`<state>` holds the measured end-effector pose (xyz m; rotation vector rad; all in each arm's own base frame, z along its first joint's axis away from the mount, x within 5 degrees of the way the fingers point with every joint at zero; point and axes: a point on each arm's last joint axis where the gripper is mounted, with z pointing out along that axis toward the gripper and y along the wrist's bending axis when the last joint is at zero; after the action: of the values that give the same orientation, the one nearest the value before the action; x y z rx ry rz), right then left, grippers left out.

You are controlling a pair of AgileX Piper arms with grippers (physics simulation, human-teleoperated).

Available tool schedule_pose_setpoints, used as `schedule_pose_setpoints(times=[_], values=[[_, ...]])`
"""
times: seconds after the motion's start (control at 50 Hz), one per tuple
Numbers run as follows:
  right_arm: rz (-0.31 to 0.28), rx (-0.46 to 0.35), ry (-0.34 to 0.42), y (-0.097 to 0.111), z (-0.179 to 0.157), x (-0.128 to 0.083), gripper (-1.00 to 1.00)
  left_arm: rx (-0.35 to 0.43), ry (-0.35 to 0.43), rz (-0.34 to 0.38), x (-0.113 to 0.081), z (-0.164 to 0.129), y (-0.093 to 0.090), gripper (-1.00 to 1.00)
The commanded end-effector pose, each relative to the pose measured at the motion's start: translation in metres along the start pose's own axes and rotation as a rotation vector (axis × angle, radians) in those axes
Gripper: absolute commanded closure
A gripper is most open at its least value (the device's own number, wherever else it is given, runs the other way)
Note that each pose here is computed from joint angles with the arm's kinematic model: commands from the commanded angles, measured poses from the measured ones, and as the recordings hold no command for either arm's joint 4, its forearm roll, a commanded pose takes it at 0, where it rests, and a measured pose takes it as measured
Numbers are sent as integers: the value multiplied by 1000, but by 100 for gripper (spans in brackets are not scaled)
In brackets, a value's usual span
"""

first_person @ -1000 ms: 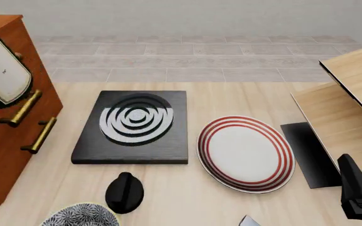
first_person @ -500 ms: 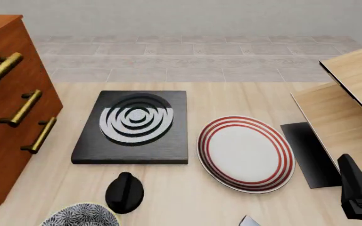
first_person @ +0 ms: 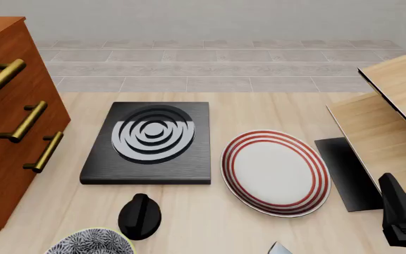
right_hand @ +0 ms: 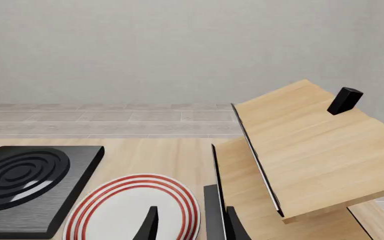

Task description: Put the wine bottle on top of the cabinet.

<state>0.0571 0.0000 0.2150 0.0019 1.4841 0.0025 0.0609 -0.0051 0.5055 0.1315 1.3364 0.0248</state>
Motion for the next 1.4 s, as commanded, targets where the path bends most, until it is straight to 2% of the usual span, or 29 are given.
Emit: schedule_pose_setpoints(times=[0.02,0.5,0.96,1.4], values=[[0,0,0,0,0,0,-100,-53,5,46,-8,4,4,100],[0,0,0,0,0,0,-100,-169,20,69,-25,16,15,100],[0,0,0,0,0,0,-100,-277,60,95,-17,43,31,100],[0,0,0,0,0,0,-100,-336,79,99,-15,54,42,100]])
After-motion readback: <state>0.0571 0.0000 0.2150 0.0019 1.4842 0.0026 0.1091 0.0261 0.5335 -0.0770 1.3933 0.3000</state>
